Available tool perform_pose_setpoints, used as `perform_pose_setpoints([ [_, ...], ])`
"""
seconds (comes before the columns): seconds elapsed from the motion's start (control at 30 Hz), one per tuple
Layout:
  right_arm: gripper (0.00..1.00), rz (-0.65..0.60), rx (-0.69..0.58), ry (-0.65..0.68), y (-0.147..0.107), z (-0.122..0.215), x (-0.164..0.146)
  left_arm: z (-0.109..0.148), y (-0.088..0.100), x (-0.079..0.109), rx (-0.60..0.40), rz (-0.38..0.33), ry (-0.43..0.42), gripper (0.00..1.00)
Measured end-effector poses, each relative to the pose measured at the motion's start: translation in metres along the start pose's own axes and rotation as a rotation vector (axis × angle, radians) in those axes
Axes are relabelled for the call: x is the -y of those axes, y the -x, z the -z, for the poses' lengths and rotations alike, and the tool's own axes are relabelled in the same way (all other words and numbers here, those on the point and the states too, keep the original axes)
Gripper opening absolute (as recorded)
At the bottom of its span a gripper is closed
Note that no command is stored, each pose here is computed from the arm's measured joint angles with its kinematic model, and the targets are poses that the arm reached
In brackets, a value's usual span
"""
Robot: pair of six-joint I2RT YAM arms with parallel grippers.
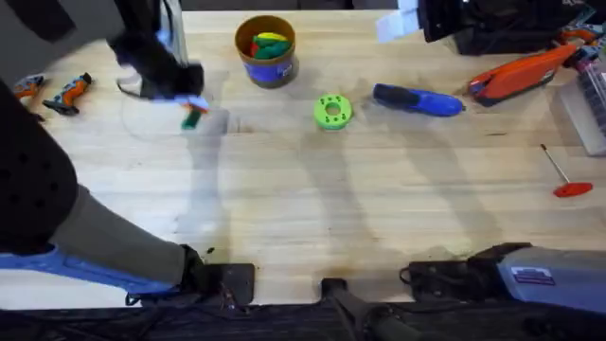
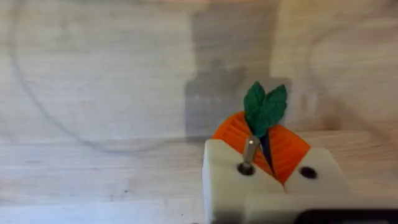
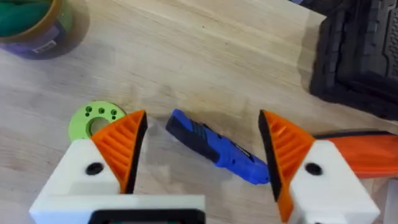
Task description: Pick up the gripper from the table and insert it into the empty holder that is missing its gripper. Then pick up a screw, insert it into the mounting hole, and use the screwdriver to tighten it. Finally, clean up the table by picking up the vegetable and placing it into the bucket.
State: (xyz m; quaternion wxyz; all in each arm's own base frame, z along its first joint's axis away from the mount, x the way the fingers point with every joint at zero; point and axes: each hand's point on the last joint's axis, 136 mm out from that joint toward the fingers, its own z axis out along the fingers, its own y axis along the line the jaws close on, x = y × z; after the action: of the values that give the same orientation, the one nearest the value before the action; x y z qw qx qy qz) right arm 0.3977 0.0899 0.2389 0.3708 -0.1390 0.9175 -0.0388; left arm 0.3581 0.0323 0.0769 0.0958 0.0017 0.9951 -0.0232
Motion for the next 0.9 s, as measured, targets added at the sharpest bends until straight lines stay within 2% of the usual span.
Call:
perform_pose_setpoints([
  [0.17, 0.992, 0.001, -0.007, 0.000, -0.002, 0.000, 0.000, 0.057, 0.056, 0.017, 0.166, -0.043, -0.032, 0.009],
  [0.2, 0.991, 0.002, -0.012, 0.001, -0.003, 0.000, 0.000, 0.089, 0.080, 0.040, 0.260, -0.099, -0.049, 0.009],
  [0.27, 0.991, 0.002, -0.014, 0.003, -0.004, 0.000, -0.001, 0.107, 0.092, 0.058, 0.316, -0.143, -0.066, 0.009],
  [0.37, 0.993, 0.003, -0.015, 0.004, -0.004, 0.000, -0.001, 0.120, 0.105, 0.083, 0.381, -0.198, -0.088, 0.009],
  [0.47, 0.992, 0.003, -0.018, 0.004, -0.004, 0.000, -0.001, 0.122, 0.114, 0.103, 0.423, -0.242, -0.107, 0.009],
  [0.57, 0.992, 0.004, -0.023, 0.004, -0.006, 0.000, -0.001, 0.114, 0.127, 0.116, 0.453, -0.267, -0.119, 0.009],
  [0.7, 0.992, 0.004, -0.023, 0.004, -0.006, 0.000, -0.001, 0.085, 0.138, 0.124, 0.431, -0.278, -0.125, 0.009],
  [0.83, 0.992, 0.004, -0.023, 0.004, -0.006, 0.000, -0.001, 0.057, 0.138, 0.125, 0.381, -0.277, -0.127, 0.009],
  [0.87, 0.992, 0.004, -0.023, 0.004, -0.006, 0.000, -0.001, 0.055, 0.138, 0.125, 0.378, -0.276, -0.127, 0.269],
  [0.9, 0.992, 0.004, -0.023, 0.004, -0.006, 0.000, -0.001, 0.057, 0.138, 0.125, 0.381, -0.276, -0.127, 0.418],
])
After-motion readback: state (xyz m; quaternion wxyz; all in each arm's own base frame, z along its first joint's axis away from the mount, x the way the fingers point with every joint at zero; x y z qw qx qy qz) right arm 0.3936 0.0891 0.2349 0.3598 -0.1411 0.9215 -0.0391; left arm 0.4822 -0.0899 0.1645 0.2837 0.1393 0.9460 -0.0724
